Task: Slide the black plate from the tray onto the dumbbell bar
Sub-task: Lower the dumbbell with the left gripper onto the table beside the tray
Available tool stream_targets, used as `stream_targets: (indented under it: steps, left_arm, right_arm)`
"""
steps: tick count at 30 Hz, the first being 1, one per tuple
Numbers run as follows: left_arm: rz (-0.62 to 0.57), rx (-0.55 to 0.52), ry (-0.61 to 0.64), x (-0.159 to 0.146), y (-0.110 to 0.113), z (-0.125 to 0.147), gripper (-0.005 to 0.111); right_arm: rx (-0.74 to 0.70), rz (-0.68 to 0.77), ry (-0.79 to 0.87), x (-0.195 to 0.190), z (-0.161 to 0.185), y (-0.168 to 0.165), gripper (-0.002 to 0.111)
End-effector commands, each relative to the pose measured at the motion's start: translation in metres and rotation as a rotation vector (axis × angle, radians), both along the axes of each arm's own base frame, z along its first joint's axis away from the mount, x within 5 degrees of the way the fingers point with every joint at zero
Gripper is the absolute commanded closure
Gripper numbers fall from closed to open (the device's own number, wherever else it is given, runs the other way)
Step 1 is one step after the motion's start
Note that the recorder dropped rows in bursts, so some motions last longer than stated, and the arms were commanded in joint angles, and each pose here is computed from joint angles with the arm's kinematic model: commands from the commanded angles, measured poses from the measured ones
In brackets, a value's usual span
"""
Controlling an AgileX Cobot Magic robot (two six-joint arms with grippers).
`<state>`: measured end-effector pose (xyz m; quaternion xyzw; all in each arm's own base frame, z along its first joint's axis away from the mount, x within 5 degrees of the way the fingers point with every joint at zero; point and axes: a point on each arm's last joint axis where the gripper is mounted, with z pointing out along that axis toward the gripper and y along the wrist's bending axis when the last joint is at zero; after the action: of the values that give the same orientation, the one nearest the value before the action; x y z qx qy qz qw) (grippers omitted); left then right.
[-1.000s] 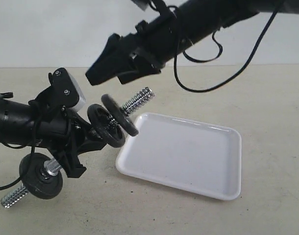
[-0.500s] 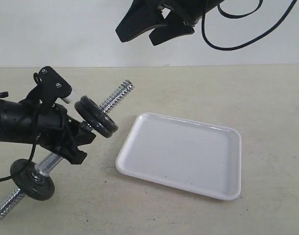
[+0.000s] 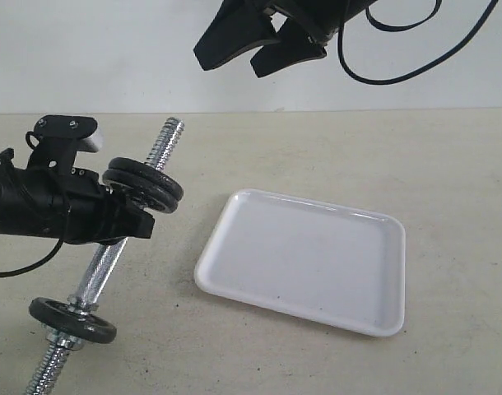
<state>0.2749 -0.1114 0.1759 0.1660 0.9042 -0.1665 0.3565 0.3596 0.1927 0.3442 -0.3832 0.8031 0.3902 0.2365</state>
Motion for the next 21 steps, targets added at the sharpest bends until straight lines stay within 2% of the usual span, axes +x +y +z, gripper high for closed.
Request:
stream_targets:
  steps: [1,15,21]
  left_arm:
    - [0.010,-0.211,-0.044,0.017,-0.017,0.034,0.102]
    - [0.002,-0.199,-0.013,0.073,-0.036,0.006,0.102]
    - [0.005,-0.194,0.000,0.088,-0.040,-0.005,0.102]
  right_arm:
    - [0.021,-0.002,-0.006,-0.003,0.008,-0.002,0.004]
    - [0.027,-0.025,0.030,-0.003,0.008,-0.001,0.004]
    - [0.027,-0.018,0.033,-0.005,0.008,0.002,0.004]
